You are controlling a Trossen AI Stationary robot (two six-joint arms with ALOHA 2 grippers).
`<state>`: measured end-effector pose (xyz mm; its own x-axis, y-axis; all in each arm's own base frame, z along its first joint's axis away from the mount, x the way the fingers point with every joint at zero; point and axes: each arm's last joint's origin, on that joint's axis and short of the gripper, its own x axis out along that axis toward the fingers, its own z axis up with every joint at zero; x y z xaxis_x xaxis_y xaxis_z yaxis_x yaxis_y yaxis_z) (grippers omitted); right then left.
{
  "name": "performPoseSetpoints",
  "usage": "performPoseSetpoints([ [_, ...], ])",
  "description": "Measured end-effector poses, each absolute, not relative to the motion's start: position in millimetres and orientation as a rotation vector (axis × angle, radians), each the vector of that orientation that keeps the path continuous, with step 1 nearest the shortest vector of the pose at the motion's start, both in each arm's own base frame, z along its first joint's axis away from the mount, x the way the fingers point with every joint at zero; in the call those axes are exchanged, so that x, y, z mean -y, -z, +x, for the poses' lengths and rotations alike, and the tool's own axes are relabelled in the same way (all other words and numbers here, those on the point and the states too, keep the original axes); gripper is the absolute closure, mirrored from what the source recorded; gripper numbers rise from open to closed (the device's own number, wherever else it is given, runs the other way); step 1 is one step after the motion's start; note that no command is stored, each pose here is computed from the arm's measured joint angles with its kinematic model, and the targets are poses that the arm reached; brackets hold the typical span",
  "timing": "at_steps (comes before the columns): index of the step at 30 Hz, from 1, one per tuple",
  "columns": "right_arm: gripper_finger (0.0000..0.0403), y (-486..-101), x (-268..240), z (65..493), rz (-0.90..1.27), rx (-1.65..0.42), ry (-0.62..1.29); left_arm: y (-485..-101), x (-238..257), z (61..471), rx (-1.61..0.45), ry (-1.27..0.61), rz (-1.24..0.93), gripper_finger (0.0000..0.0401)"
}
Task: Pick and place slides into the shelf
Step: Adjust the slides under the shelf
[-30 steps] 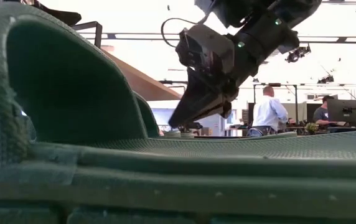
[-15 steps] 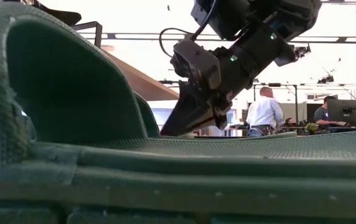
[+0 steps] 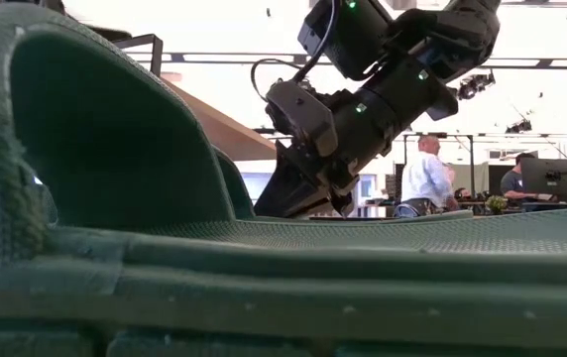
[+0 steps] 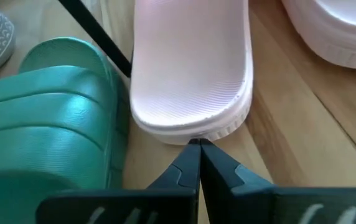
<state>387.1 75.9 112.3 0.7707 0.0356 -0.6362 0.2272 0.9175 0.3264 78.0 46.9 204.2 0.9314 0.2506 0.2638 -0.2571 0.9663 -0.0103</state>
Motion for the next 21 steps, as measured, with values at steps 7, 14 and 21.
performPoseSetpoints([
  [7, 0.0403, -112, -76, 387, 0.406, -0.687, 0.110, -211, -46, 73, 0.065, -0.380, 0.002, 0.0401],
  [14, 0.0403, -112, -75, 387, 0.408, -0.688, 0.110, -239, -37, 56, -0.156, -0.469, -0.040, 0.0401],
  [21, 0.0403, -112, -76, 387, 0.413, -0.692, 0.099, -262, -35, 53, -0.427, -0.517, -0.346, 0.0401],
])
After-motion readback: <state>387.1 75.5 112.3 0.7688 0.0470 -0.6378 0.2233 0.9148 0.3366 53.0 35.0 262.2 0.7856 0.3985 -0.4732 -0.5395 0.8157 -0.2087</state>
